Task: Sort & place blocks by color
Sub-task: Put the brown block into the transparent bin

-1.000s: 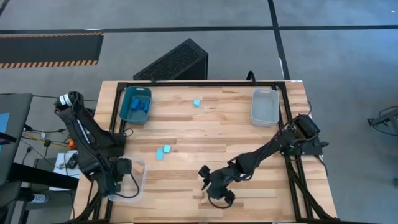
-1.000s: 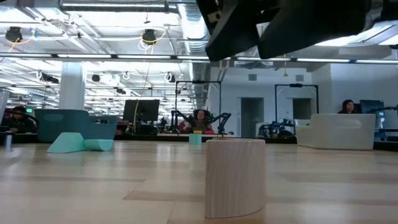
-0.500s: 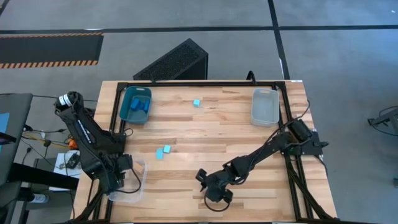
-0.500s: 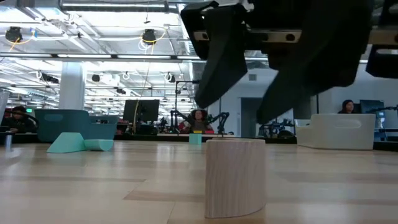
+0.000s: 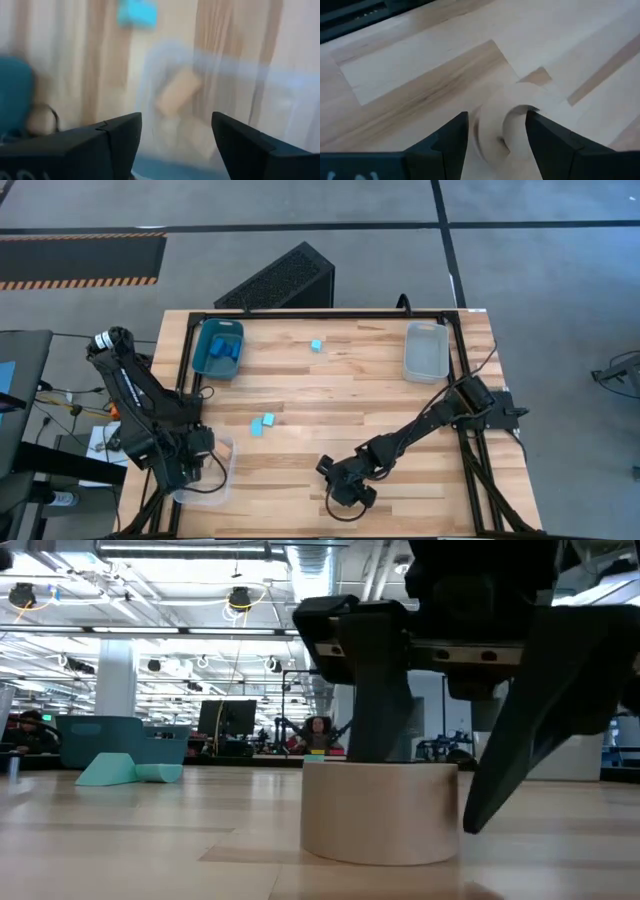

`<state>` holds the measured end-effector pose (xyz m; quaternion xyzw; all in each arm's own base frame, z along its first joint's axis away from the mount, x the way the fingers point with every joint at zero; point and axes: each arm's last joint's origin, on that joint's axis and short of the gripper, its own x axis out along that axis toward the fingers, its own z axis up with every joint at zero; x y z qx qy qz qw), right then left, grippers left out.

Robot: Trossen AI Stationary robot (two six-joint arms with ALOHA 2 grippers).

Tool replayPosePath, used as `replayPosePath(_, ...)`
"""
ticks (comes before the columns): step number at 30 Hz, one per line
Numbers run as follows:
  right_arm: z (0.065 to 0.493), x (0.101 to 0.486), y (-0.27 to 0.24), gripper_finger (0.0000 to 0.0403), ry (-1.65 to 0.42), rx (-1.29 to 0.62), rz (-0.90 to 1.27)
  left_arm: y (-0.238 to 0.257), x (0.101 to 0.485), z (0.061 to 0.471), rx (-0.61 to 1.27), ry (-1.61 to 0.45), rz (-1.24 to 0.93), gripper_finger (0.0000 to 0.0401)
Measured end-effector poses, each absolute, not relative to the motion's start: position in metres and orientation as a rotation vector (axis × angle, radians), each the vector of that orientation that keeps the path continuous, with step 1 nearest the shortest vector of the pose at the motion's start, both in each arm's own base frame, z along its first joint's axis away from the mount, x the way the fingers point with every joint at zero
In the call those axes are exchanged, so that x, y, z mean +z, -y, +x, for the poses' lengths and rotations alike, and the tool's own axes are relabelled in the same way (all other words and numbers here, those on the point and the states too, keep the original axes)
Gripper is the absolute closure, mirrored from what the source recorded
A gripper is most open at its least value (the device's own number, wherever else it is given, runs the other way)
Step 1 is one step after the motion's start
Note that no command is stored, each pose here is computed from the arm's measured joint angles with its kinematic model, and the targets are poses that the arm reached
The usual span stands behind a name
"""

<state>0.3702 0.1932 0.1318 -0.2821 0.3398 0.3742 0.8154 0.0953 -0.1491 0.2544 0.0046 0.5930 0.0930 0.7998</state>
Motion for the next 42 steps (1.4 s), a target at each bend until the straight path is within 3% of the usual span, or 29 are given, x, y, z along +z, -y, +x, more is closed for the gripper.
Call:
replayPosePath(5,0.366,0.127,-0.189,0.0199,-0.843,0.712,-0.522,0.153,0.273,0.106,0.178,-0.975,0.125,0.0183)
replayPosePath(11,0.365,0.127,-0.188,0.0268,-0.927,0.593,-0.326,0.170,0.269,0.124,0.103,-0.648,0.266,0.0188)
replayPosePath(16,0.366,0.127,-0.187,0.0343,-0.963,0.485,-0.178,0.172,0.245,0.138,0.106,-0.545,0.297,0.0189)
replayPosePath(20,0.366,0.127,-0.188,0.0392,-0.956,0.387,-0.199,0.161,0.223,0.153,0.146,-0.513,0.278,0.0189)
replayPosePath(28,0.348,0.124,-0.183,0.0395,-0.812,0.067,-0.302,0.136,0.194,0.187,-0.004,-0.325,0.097,0.0189)
replayPosePath(36,0.353,0.123,-0.160,0.0395,-0.627,-0.260,-0.314,0.101,0.161,0.210,0.155,-0.241,-0.069,0.0189)
replayPosePath(42,0.360,0.127,-0.158,0.0391,-0.654,-0.178,-0.340,0.100,0.160,0.240,0.033,-0.225,-0.075,0.0189)
